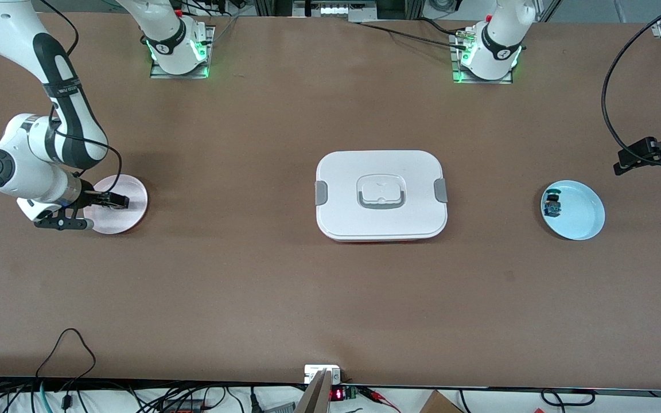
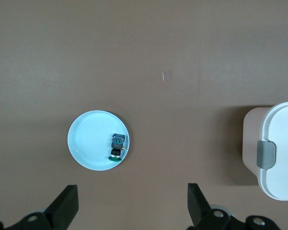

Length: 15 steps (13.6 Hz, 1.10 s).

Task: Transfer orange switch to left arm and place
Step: 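Lower the right gripper around the orange switch, then close the right gripper on the orange switch and lift it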

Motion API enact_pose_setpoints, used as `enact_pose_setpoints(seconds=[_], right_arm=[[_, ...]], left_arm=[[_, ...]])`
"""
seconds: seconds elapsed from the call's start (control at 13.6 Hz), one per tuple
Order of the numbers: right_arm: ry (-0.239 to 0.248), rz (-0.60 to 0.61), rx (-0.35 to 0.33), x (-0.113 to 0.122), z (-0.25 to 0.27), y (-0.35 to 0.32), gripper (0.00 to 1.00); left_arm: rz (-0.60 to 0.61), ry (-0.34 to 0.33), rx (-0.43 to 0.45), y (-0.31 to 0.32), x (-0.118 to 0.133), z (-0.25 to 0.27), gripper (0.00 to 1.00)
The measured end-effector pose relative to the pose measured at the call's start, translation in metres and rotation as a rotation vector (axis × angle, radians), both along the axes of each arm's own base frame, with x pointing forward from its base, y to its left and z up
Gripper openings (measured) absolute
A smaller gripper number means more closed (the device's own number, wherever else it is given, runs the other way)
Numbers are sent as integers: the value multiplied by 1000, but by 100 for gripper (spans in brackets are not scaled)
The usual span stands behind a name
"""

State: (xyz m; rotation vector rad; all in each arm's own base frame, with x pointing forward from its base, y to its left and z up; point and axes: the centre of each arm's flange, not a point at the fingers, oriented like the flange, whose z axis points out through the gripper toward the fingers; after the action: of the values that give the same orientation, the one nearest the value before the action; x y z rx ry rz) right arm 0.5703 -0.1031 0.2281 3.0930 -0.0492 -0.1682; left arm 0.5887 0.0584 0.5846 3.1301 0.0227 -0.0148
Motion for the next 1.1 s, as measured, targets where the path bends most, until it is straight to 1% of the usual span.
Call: enact_pose_setpoints(seconds=[0.15,0.29,0.66,1.1], right_arm=[[-7,8,0,-5,-5,-4,100],[-1,34,-16,-8,-10,-4,100],[3,85,-49,-9,-17,-3,100],[5,89,-50,-10,-24,-3,100]], left_arm=[[0,1,0,0,0,0,100],[0,1,0,0,0,-1,100],[0,1,0,0,0,-1,100],[0,1,0,0,0,-1,100]])
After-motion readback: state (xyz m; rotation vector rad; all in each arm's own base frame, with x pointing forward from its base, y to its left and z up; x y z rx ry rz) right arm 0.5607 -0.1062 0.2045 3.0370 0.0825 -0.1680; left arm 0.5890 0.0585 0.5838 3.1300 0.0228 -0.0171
